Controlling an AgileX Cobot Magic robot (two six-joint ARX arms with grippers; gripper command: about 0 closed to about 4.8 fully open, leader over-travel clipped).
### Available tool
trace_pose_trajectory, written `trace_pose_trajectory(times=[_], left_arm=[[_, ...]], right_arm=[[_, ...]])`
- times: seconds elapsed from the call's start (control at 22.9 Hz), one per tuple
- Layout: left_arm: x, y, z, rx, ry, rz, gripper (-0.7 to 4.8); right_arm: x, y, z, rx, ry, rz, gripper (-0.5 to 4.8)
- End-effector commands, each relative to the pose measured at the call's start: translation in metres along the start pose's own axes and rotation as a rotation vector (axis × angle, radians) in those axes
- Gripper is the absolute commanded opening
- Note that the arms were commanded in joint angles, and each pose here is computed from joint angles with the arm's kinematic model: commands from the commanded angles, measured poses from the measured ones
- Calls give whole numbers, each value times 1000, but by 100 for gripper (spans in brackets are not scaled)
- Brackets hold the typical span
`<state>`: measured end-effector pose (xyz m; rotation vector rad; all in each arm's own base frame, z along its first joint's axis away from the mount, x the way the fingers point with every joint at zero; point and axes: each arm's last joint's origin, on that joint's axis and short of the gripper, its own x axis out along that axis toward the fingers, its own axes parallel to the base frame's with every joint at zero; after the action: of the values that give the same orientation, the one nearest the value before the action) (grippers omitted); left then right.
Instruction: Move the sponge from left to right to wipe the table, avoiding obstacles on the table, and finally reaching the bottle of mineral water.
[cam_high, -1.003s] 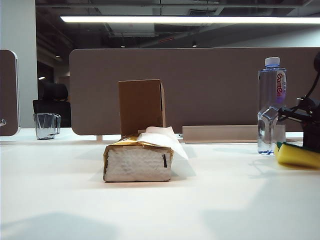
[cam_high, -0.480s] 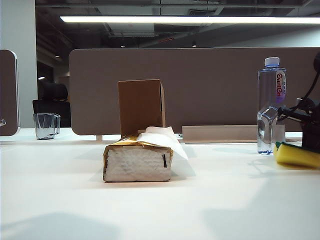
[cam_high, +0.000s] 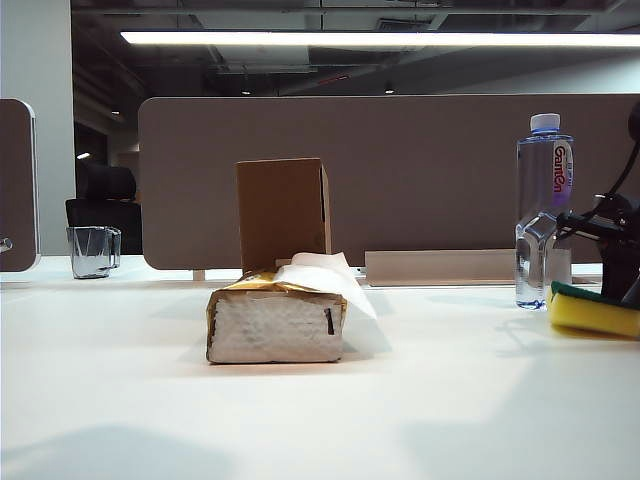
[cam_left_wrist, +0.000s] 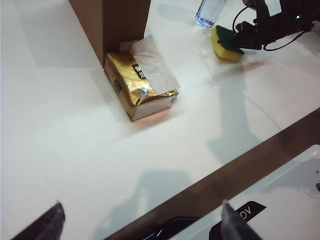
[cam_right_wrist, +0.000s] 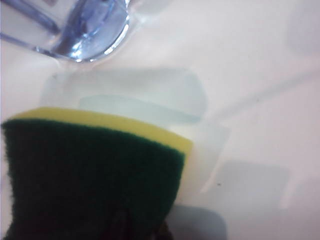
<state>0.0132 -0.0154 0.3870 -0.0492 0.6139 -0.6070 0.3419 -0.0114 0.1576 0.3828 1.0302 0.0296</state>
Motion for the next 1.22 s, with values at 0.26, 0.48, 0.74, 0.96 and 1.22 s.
trace_pose_trajectory(times=[0.26,0.48,0.74,0.96,1.22], left_arm=[[-1,-1,0,4,-6,-7,404],[-1,-1,1,4,-6,-7,404],[-1,-1,0,4,-6,-7,404],[-1,-1,1,4,-5,-7,404],[-1,-1,1,4,-6,-9,404]], right_arm=[[-5,3,1,18,52,6,191],[-12,5,3,12,28,8,222],[-21,9,7,0,-17,15,254],[-34,12,11,-8,-63,21,254],[-54,16,12,-17,-98,34,254]])
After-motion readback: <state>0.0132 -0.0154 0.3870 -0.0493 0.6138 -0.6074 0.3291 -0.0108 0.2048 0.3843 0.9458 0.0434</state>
